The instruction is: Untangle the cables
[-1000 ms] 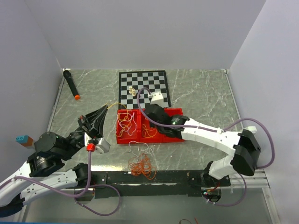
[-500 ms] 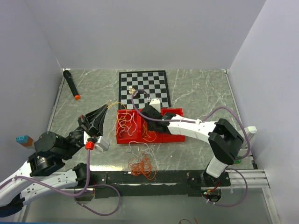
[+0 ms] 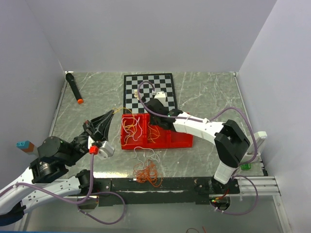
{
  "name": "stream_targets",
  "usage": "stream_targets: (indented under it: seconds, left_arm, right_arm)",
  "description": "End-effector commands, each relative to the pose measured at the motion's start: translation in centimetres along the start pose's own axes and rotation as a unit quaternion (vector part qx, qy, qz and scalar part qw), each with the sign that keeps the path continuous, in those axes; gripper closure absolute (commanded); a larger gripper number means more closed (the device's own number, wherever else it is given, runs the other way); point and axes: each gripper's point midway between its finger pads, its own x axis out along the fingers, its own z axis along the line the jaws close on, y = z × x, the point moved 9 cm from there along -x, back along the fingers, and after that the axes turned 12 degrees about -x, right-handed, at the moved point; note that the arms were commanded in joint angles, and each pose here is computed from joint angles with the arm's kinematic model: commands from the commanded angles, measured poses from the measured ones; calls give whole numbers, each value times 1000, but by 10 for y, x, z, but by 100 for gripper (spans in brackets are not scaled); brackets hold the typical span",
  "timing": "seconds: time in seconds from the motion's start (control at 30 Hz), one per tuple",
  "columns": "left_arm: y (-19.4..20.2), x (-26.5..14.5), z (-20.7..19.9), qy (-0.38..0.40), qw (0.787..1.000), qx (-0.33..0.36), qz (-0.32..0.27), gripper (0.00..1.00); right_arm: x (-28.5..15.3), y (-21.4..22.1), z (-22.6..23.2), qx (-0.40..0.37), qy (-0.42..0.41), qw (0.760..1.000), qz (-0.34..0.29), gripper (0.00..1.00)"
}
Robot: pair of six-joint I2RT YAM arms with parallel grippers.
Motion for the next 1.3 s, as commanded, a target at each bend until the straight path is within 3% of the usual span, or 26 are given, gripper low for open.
stream_targets:
  seconds: [0.0,0.23,0.43,0.57,0.8,1.07,1.27]
  left_arm:
    - [6,6,-12,31,999,-38,19,99]
    - [17,30,-35,37,995,-92,31,99]
    - [26,66,-54,30,989,-132,56,99]
    - [37,90,-69,28,984,-152,91,99]
    - [73,122,-95,14,983,-111,148,99]
    - [104,150,-117,-1,980,-79,181,99]
    - [125,158,-145,82,967,-61,235,99]
  right_arm:
    - [3,7,-2,2,-7,1000,7,82]
    - [-31,4,-17,29,-25,999,-15,36]
    - [-100,-30,-44,72,-29,993,-94,23]
    - [-141,-26,-77,118,6,984,-132,24]
    - [-178,11,-126,183,72,967,-165,27]
    - [-179,40,-138,195,75,965,-156,27]
    - [-177,46,-139,198,69,964,-161,27]
